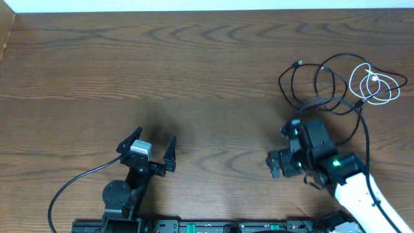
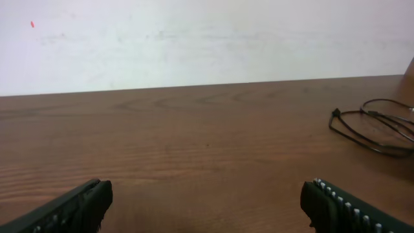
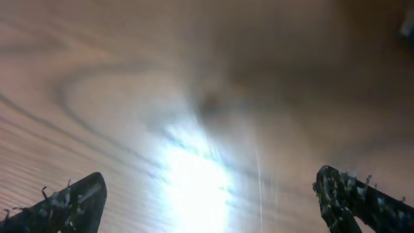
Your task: Untangle cables
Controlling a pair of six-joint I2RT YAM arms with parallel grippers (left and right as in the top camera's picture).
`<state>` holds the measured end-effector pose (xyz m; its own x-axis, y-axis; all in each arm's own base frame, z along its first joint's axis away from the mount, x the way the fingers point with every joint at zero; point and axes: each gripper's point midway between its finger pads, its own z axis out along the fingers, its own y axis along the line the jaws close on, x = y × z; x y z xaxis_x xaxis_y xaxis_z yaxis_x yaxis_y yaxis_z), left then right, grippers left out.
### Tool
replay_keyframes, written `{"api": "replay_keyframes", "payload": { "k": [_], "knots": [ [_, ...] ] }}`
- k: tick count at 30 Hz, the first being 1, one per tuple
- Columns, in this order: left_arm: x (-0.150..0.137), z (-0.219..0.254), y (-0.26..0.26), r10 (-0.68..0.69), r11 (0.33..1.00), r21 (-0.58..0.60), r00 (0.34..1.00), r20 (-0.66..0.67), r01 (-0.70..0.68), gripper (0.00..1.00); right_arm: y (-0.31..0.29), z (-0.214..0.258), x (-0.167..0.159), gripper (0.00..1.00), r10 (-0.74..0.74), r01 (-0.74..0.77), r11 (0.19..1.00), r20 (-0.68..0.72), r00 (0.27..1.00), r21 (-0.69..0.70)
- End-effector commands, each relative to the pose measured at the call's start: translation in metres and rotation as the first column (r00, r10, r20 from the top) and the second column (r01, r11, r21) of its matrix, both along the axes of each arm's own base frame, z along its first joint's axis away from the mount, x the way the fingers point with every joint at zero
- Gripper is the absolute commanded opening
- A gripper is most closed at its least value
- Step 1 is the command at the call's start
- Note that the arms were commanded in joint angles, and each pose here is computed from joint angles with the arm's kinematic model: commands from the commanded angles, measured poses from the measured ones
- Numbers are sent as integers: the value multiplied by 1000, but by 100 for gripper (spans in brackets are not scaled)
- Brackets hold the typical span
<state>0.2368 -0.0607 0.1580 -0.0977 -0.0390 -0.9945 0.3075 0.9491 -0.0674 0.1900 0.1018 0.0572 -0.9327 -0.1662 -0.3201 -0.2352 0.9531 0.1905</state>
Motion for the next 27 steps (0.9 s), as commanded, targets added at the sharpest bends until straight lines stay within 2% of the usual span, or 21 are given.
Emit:
{"api": "replay_keyframes", "payload": {
  "k": [1,11,27],
  "knots": [
    [-2,-15,-2,-10,1000,-11,999,-52,10,98,-11,-18,-7,99,-29,29,1000,38,999,-1],
    [-2,-15,-2,-10,1000,-11,999,-52,10,98,-30,-69,-37,99,-72,70,997,108,992,28],
    [-1,-15,-2,-10,1000,-11,999,-52,10,98,-21,-12,-4,99,-109,50,987,410,906,152]
  ]
}}
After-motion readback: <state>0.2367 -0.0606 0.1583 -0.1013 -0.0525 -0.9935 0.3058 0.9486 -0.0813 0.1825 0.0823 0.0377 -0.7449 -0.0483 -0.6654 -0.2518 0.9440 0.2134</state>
